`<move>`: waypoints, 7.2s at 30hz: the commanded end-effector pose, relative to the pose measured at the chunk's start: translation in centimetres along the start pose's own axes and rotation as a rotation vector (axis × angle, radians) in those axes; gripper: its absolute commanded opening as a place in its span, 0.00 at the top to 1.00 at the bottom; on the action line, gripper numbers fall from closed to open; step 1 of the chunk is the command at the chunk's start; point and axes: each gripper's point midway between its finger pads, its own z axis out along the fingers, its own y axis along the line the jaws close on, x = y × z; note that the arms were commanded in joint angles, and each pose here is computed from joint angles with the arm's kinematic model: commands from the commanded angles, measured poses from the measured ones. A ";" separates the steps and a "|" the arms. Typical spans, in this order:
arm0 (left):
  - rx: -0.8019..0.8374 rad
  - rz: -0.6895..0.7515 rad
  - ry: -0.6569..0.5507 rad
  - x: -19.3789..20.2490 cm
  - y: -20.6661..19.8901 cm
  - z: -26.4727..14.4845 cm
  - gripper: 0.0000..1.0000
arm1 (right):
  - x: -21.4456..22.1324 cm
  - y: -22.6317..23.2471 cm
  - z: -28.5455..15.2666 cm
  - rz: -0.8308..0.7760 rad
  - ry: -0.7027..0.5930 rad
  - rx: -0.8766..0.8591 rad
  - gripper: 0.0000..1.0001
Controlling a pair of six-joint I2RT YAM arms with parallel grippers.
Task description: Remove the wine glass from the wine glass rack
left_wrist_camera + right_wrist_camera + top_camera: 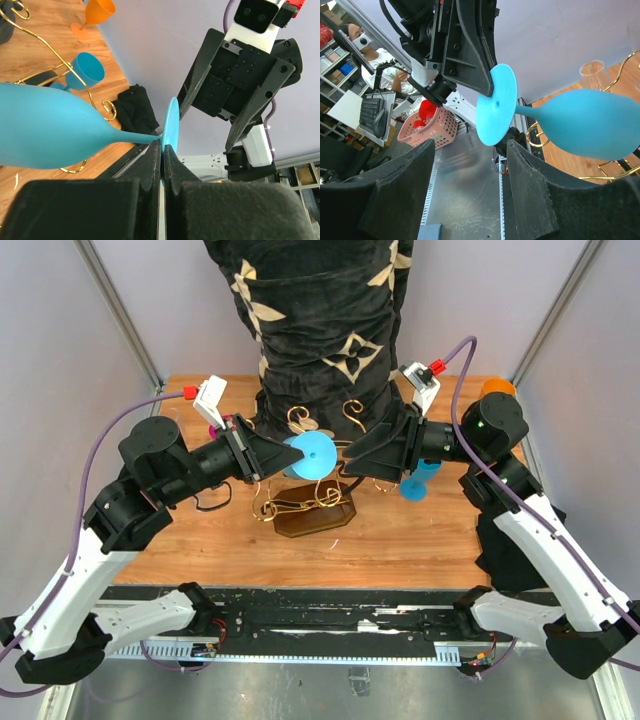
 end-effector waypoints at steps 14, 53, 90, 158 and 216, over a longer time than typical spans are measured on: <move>0.098 -0.004 0.009 -0.4 -2.3 -0.3 0.99 | -0.7 -0.9 3.2 -0.057 0.047 -0.017 0.76; 0.002 0.196 -0.246 -4.9 -2.6 -7.9 0.25 | -11.7 -34.8 -20.5 -1.114 0.512 1.355 0.99; -0.008 0.332 -0.272 -5.4 -1.9 -7.1 0.27 | 1.1 -56.5 -32.8 -1.396 0.823 1.140 0.99; -0.020 0.370 -0.251 -5.5 -1.4 -5.2 0.29 | 3.9 -57.3 -33.3 -1.437 0.802 1.294 0.33; -0.141 0.389 -0.279 -6.0 1.3 -4.5 0.29 | -12.4 -56.6 -38.8 -0.181 -0.048 1.570 0.13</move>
